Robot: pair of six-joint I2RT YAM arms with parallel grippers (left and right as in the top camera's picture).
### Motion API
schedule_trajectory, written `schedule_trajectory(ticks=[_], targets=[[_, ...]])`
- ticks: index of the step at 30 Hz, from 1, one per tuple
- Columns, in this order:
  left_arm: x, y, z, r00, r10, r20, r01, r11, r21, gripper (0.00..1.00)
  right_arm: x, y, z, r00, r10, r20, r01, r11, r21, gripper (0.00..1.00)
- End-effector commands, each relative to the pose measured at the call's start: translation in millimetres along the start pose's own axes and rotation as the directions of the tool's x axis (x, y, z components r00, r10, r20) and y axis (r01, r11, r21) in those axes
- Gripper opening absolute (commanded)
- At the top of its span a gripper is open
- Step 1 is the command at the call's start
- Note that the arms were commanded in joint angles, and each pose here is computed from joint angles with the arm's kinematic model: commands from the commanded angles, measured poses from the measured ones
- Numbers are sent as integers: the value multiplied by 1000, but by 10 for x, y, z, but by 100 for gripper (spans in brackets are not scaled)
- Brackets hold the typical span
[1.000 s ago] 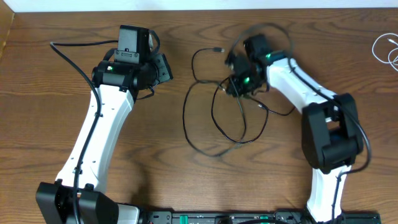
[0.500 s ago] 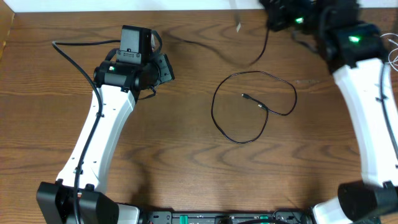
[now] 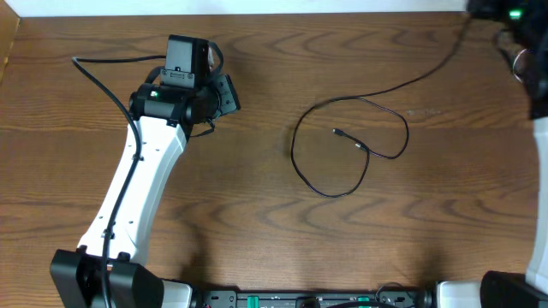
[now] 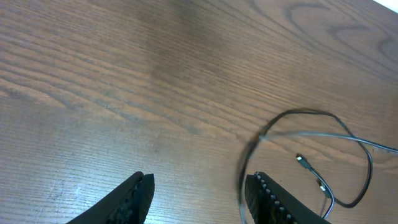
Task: Untangle cables
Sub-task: 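Pull the black cable to the upper right with the right gripper, then reach the left gripper to the remaining black cable and grasp it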
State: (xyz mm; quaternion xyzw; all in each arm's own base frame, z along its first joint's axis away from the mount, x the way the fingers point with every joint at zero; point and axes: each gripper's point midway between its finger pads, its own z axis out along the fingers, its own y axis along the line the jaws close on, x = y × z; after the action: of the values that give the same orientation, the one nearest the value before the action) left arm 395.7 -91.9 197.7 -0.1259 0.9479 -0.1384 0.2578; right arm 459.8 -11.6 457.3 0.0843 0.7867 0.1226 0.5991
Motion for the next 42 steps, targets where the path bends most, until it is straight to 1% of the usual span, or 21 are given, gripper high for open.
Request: schedule_trajectory(ticks=[1,5,9,11,14,19,25,29,33,37,39,42], targets=[[82,-21,77,999,32,-29,-32,999,-5,52,-203,-302,-204,996,69,62,-74,994,76,1],[184,-187,89,992,116,-45,-115,993,24,53,-228,-568,-264,992,103,70,-111,985,132,1],[339,-366,159,983,170,-76,-167,985,46,52,-238,-670,-293,991,112,74,-123,981,152,1],[442,-444,241,976,194,-104,-189,980,53,52,-237,-693,-297,991,108,75,-119,979,164,1],[697,-566,473,954,241,-180,-234,971,56,52,-301,-893,-354,989,101,109,-125,963,238,1],[948,-702,693,927,284,-245,-272,959,79,51,-466,-1317,-582,983,82,163,-134,929,344,1],[1145,-873,897,905,332,-266,-316,943,104,51,-715,-1625,-929,971,82,226,-161,920,357,1],[1313,-951,1051,887,357,-293,-339,934,113,51,-764,-1804,-1064,966,79,248,-175,902,395,1],[1467,-992,1208,875,358,-325,-339,934,116,51,-745,-1904,-1107,978,1,209,-97,888,450,1],[1632,-993,1349,855,367,-366,-347,930,122,51,-893,-2097,-1270,965,-77,249,-79,822,563,1],[1696,-977,1405,847,370,-383,-352,928,118,50,-973,-2122,-1321,957,-100,274,-80,813,576,1],[1801,-950,1495,833,374,-408,-361,926,111,51,-1070,-2073,-1363,947,-115,301,-80,821,565,1]])
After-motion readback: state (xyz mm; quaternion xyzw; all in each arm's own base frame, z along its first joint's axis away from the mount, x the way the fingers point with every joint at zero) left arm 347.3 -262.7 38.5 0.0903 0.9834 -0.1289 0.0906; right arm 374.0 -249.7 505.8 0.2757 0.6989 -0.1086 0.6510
